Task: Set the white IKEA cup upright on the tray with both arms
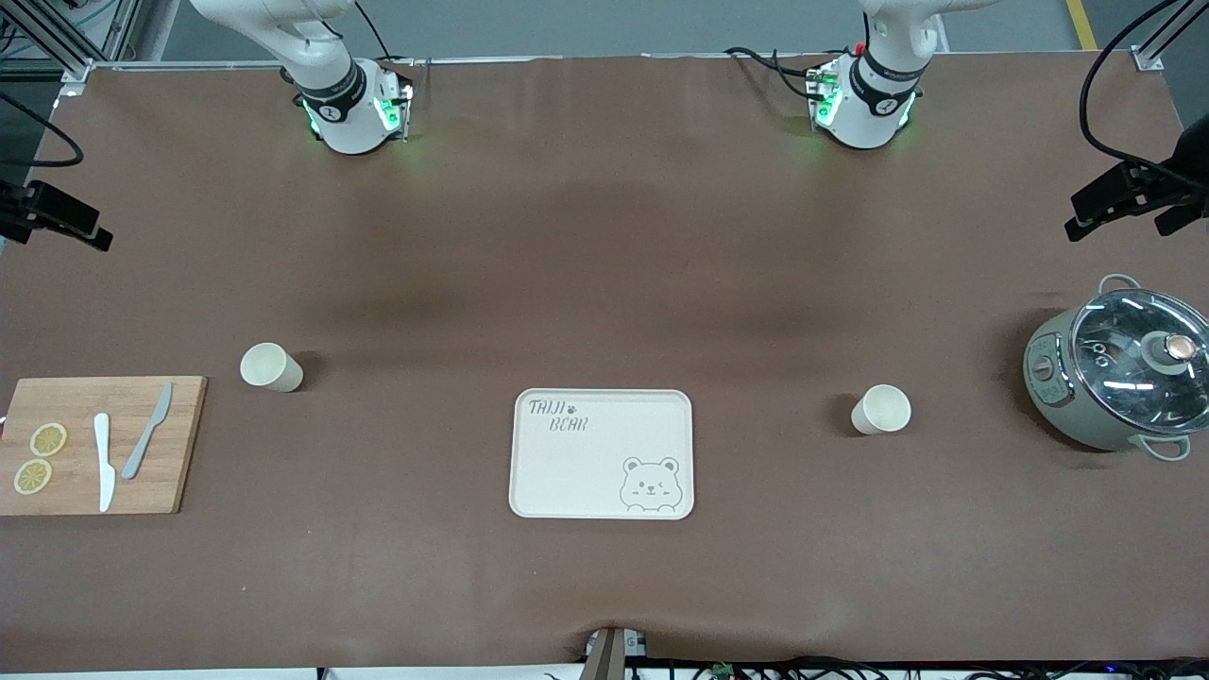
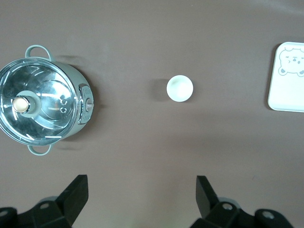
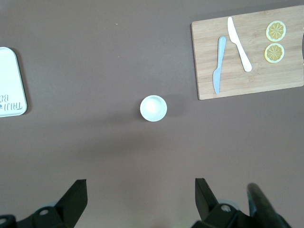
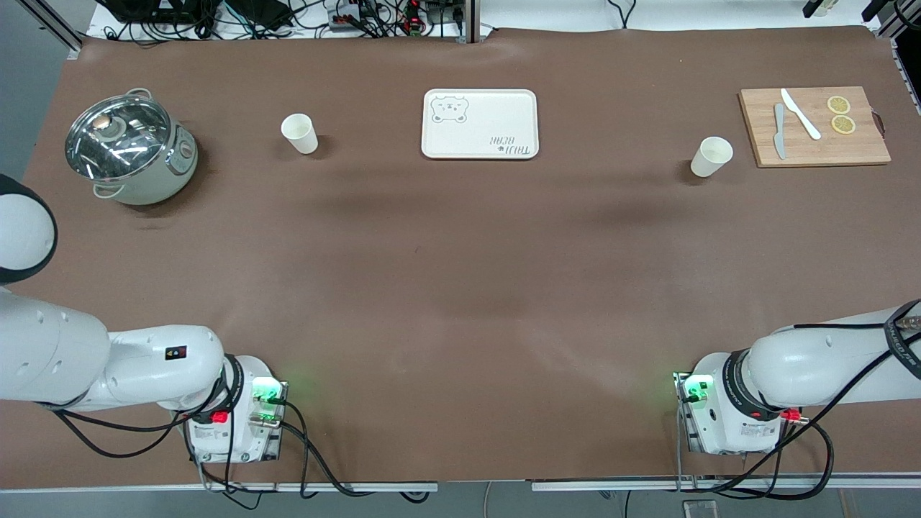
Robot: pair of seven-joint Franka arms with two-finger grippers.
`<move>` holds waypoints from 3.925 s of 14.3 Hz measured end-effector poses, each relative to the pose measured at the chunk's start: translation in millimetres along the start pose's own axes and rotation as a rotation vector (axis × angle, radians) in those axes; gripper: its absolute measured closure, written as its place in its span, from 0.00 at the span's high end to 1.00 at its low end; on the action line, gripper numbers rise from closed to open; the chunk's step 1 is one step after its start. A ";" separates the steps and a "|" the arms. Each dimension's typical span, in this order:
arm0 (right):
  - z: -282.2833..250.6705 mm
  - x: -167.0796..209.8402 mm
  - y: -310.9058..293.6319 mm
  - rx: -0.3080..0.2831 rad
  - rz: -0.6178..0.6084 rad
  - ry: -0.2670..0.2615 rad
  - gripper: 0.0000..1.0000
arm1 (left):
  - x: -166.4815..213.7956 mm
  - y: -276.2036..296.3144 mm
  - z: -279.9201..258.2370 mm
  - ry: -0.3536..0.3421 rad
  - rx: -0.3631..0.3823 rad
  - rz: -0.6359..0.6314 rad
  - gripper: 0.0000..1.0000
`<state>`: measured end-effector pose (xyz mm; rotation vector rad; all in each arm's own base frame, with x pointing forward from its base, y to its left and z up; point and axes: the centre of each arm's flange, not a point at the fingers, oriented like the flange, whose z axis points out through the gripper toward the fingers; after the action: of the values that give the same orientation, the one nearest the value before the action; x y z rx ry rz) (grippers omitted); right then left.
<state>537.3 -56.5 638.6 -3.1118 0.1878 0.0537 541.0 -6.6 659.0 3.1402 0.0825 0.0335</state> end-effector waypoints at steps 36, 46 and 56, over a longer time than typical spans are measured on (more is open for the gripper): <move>133.3 52.8 5.1 -0.041 0.030 -0.284 1.00 | 56.7 46.5 381.4 0.074 -0.082 -0.009 0.76; 223.2 81.9 33.4 -0.060 0.081 -0.339 1.00 | 58.7 34.5 409.6 0.033 -0.084 -0.033 0.35; 329.7 68.5 49.6 -0.061 0.093 -0.221 0.95 | 86.8 42.6 393.1 0.092 -0.099 -0.026 0.03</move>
<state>588.5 -105.4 305.7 -3.1228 0.3299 0.4106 638.2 -44.4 267.8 3.0369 0.1183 0.1762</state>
